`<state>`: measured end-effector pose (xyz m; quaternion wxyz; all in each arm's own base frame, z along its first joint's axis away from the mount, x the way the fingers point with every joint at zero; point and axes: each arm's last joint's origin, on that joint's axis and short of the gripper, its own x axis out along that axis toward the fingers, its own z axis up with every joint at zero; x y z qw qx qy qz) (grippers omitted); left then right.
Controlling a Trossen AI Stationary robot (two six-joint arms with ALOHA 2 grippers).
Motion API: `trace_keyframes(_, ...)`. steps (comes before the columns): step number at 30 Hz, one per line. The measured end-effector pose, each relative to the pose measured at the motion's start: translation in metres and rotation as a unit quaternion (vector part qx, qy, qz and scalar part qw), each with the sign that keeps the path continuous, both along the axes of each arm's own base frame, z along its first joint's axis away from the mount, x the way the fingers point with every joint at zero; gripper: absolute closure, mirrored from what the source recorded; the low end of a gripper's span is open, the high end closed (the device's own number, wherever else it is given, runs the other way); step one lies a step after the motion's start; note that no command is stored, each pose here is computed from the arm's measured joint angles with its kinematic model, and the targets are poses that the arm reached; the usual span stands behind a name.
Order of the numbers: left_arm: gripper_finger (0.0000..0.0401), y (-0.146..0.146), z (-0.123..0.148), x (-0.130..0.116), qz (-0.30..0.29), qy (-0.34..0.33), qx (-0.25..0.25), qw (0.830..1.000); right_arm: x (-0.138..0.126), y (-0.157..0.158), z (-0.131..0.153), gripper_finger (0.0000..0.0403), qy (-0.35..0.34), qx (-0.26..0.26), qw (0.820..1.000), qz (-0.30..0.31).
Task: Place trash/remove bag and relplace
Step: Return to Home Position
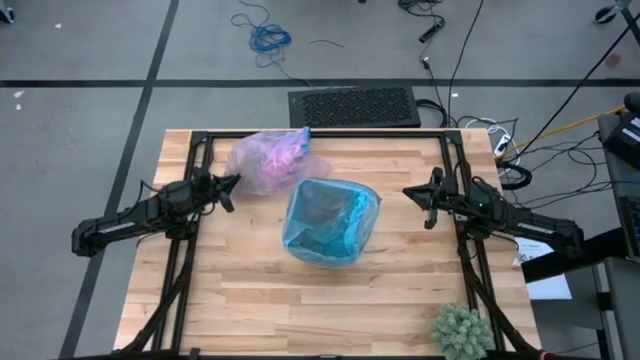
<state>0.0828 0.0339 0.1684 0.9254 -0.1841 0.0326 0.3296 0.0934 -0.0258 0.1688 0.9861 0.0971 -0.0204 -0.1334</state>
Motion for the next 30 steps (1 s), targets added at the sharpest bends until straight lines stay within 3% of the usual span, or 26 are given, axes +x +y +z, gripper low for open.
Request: trace_keyframes(30,0.0401,-0.0002,0.0000,0.0002,-0.005,-0.002,-0.004,1.000,-0.0001,0.0000,0.0006,0.0403,0.000,-0.003,1.000,0.000)
